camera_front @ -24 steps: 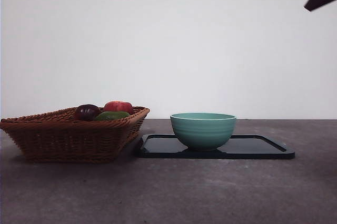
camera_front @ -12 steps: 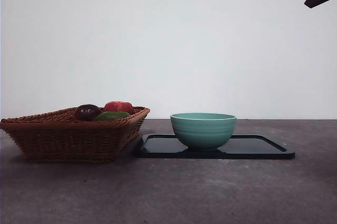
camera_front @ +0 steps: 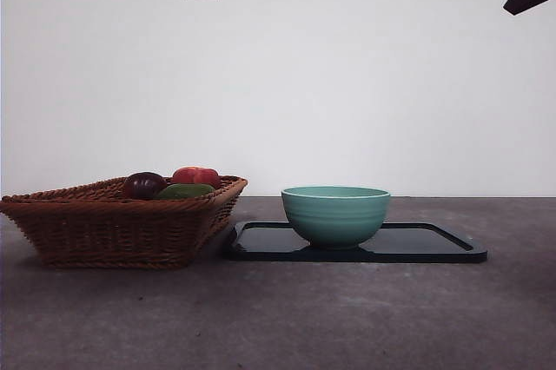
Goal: Pick up the wifruite, put it on the bowl, pick up the plate, put it on desk
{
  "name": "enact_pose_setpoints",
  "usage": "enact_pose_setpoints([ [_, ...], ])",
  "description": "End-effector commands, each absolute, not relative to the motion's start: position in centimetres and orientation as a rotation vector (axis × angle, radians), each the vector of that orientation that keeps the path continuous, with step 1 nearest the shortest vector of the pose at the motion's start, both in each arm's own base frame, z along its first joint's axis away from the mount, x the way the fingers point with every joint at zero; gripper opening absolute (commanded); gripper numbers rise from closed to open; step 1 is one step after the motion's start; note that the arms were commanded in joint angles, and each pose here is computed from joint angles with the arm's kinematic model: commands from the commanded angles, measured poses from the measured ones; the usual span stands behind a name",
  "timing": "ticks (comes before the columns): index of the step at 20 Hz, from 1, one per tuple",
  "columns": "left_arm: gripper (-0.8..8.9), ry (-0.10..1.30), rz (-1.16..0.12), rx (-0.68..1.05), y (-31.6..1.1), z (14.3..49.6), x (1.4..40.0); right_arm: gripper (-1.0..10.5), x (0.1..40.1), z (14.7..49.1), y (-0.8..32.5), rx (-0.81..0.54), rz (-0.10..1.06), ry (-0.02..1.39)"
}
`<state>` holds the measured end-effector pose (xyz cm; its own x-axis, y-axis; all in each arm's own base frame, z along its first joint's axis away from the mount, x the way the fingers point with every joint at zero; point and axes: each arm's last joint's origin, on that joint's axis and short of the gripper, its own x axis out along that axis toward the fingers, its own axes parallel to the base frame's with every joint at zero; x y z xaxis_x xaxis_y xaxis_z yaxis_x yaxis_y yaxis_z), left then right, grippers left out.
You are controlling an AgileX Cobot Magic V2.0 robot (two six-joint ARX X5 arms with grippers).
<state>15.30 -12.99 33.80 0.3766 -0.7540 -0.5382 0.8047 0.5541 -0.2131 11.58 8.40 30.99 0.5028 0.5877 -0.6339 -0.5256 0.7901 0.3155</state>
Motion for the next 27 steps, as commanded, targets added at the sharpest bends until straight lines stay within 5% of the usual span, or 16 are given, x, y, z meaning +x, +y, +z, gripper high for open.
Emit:
enact_pose_setpoints([
  [1, 3.10, 0.581, -0.978, 0.191, -14.7, 35.1, 17.5, 2.0, 11.5, 31.4, 8.5, 0.094, 0.683, 0.792],
  [7, 3.12, 0.587, -0.953, 0.272, -19.6, 36.2, 25.6, 2.0, 10.8, 31.3, 8.0, 0.086, 0.681, 0.816],
  [14, 3.12, 0.637, -0.973, 0.354, -24.7, 33.0, 32.9, 2.0, 9.4, 31.8, 7.1, 0.093, 0.688, 0.788],
  [27, 3.12, 0.819, -1.066, 0.438, -29.0, 24.0, 38.8, 2.0, 7.9, 31.7, 6.0, 0.087, 0.671, 0.809],
])
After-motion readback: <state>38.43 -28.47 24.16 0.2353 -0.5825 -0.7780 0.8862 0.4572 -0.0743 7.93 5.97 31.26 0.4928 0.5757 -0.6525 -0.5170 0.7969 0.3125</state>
